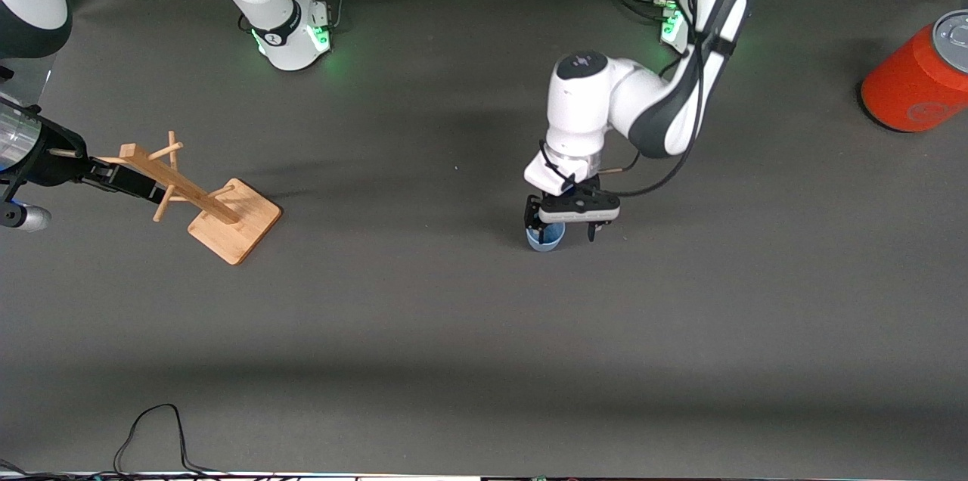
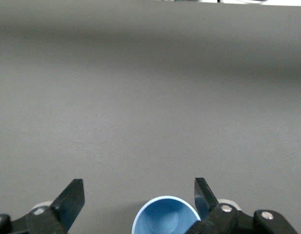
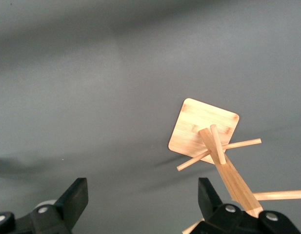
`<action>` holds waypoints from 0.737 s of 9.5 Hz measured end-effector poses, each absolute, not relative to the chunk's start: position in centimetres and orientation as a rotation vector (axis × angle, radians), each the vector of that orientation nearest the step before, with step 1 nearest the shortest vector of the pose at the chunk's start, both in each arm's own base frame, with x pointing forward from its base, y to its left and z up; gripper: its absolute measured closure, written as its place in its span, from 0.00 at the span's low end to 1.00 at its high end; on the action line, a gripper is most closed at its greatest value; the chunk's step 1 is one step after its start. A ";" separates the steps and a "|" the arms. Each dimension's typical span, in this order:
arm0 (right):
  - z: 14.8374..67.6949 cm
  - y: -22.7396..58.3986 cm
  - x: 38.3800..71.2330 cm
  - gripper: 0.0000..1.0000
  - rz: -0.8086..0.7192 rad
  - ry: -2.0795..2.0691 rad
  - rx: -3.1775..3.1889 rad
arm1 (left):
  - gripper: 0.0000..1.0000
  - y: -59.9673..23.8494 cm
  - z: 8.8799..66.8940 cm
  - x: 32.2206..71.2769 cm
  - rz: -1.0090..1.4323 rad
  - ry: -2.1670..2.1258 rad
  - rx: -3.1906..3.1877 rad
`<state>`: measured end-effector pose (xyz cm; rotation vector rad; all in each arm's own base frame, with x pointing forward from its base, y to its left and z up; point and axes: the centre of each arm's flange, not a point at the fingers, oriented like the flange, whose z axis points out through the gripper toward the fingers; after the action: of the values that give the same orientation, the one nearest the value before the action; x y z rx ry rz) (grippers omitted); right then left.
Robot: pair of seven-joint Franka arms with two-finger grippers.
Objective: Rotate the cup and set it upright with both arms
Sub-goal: 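Open the left gripper and raise it away from the cup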
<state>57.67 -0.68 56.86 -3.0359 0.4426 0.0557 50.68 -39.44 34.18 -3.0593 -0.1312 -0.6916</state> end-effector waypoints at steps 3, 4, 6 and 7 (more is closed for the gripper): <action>57.0 -0.7 57.7 0.00 0.053 0.442 -3.036 | 0.00 -36.2 44.7 54.9 -0.364 -0.038 -3.090; 57.0 -0.6 57.7 0.00 0.055 0.442 -3.036 | 0.00 -32.0 48.2 56.9 -0.277 -0.012 -3.068; 56.9 -0.7 57.6 0.00 0.061 0.442 -3.036 | 0.00 -22.2 53.8 58.5 -0.148 -0.026 -3.069; 57.0 -0.7 57.6 0.00 0.062 0.442 -3.036 | 0.00 -18.3 55.9 58.0 -0.107 -0.080 -3.065</action>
<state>57.62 -0.66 56.97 -3.0362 0.4418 0.0618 57.99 -18.30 55.95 -3.0651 -0.0804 -0.1065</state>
